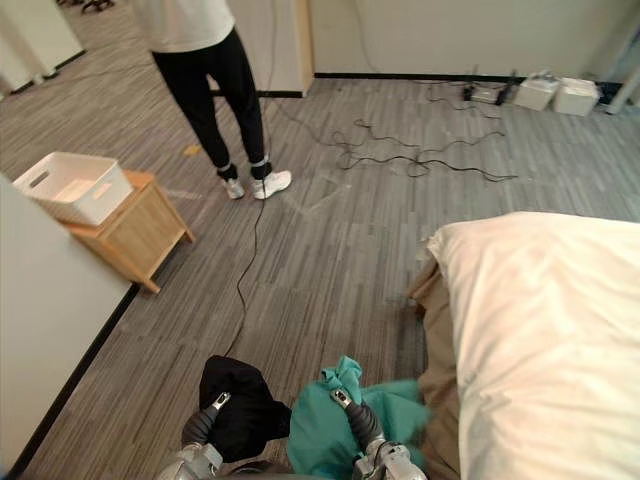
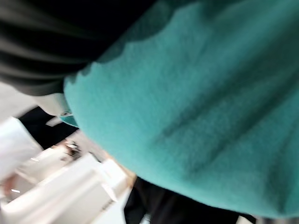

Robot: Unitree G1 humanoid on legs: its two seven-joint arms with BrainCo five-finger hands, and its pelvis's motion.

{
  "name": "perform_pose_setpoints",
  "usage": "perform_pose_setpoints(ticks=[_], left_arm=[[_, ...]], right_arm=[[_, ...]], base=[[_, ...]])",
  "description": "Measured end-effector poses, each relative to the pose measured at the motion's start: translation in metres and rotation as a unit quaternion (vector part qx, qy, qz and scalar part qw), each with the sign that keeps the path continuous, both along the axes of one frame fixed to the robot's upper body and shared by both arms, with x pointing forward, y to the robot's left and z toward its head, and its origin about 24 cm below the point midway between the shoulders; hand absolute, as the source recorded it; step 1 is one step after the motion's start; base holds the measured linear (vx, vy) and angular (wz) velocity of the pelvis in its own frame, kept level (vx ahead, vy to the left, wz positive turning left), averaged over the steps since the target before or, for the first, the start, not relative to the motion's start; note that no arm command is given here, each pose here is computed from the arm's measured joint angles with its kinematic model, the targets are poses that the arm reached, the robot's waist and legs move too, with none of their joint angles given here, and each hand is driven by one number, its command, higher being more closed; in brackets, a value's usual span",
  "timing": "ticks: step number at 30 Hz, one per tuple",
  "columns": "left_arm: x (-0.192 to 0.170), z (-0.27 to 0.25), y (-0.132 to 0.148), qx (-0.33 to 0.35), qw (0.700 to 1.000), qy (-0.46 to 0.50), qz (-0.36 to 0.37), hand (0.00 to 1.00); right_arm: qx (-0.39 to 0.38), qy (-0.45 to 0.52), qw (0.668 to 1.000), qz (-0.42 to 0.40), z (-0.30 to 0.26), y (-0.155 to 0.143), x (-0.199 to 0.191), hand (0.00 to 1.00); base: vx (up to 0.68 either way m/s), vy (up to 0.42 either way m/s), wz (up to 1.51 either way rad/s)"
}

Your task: Tidy the bed and pick cloth on bed and put in laundry

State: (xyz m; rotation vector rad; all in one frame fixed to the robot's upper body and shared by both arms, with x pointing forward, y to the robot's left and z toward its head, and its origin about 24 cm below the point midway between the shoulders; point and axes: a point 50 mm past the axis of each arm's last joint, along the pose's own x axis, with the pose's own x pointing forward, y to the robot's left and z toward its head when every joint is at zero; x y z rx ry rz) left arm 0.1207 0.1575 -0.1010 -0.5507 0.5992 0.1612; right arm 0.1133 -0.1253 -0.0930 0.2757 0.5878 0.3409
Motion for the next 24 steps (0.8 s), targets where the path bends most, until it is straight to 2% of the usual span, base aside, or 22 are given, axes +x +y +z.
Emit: perform_pose_setpoints(ticks=[6, 11, 16, 18, 24], left_arm=[[0.016, 0.006, -0.006, -0.002, 0.999, -0.025, -0.041, 1.00], [0.006, 0.003, 0.001, 0.005, 0.998, -0.016, -0.063, 1.00], [-0.008, -0.001, 0.003, 0.008, 0.997, -0.003, -0.083, 1.00], [-0.024, -0.003, -0.014, -0.024, 0.995, 0.006, -0.101, 1.00], [-0.026, -0.005, -0.014, -0.022, 0.995, 0.011, -0.102, 1.00]], right_arm=[[-0.015, -0.004, 0.999, -0.032, 0.000, -0.001, -0.007, 1.00], [-0.009, 0.016, 0.998, -0.059, -0.006, -0.007, -0.014, 1.00], [-0.004, 0.022, 0.998, -0.062, -0.007, -0.005, -0.018, 1.00], [-0.007, 0.033, 0.998, -0.060, -0.009, -0.006, -0.019, 1.00], [-0.009, 0.028, 0.998, -0.058, -0.009, -0.007, -0.013, 1.00]], base=[[0.09, -0.039, 1.24], [0.17, -0.078, 0.92], [0.13, -0.114, 0.05], [0.02, -0.102, 0.11], [0.00, 0.000, 0.00]])
